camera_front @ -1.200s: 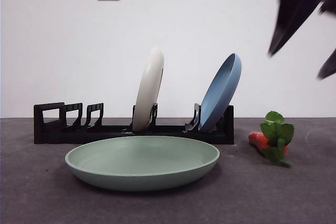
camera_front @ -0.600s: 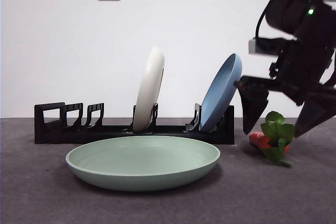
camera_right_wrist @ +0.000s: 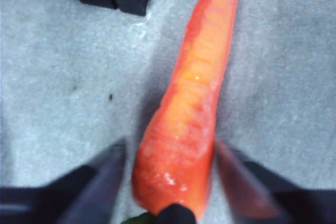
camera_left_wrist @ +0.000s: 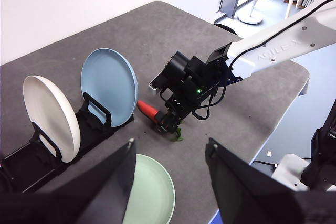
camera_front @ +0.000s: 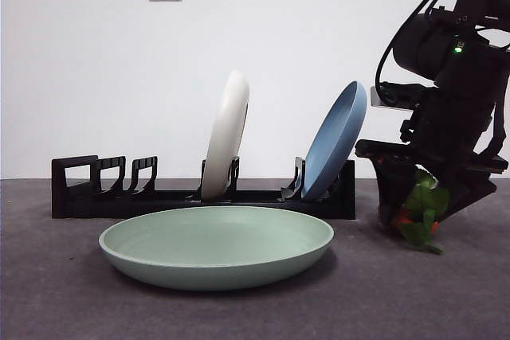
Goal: Take the green plate from the plate rack,put the plate on the table,take the carrot from the table,put the carrot in the plate
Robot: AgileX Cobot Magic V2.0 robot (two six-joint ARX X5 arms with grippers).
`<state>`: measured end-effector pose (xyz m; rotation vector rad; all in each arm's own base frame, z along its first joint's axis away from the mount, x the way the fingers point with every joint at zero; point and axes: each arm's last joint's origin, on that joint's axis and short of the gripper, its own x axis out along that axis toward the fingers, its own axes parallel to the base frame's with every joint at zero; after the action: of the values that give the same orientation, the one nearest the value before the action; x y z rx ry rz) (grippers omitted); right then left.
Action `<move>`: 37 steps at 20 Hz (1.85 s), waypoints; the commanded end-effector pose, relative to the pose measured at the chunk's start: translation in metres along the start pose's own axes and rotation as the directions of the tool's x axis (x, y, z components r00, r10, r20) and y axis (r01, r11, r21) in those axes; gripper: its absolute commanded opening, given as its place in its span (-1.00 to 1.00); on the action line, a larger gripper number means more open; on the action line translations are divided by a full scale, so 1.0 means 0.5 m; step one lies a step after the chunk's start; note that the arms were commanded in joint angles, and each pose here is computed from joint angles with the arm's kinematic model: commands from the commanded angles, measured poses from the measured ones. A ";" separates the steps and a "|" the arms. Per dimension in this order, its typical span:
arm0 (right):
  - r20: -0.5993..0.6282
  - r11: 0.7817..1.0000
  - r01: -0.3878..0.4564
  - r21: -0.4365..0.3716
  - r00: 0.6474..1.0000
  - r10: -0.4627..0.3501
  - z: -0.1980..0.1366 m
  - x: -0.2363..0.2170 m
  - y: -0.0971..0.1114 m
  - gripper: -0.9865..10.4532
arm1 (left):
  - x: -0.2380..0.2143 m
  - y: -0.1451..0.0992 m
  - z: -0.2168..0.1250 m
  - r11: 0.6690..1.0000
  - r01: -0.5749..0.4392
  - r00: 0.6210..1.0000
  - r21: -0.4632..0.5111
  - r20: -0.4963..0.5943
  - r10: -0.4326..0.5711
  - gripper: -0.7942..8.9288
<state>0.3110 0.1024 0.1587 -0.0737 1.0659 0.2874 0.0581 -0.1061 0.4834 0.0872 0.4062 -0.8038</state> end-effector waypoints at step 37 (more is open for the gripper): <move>-0.040 0.901 -0.271 -0.338 0.961 0.273 -0.095 -0.006 0.336 -0.86 | -0.001 0.002 -0.012 0.999 -0.013 0.998 0.039 -0.057 0.015 -0.38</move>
<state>0.2252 0.2534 0.1555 -0.2346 0.9962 0.7290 0.0570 -0.1036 0.4777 0.1428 0.4517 -0.7949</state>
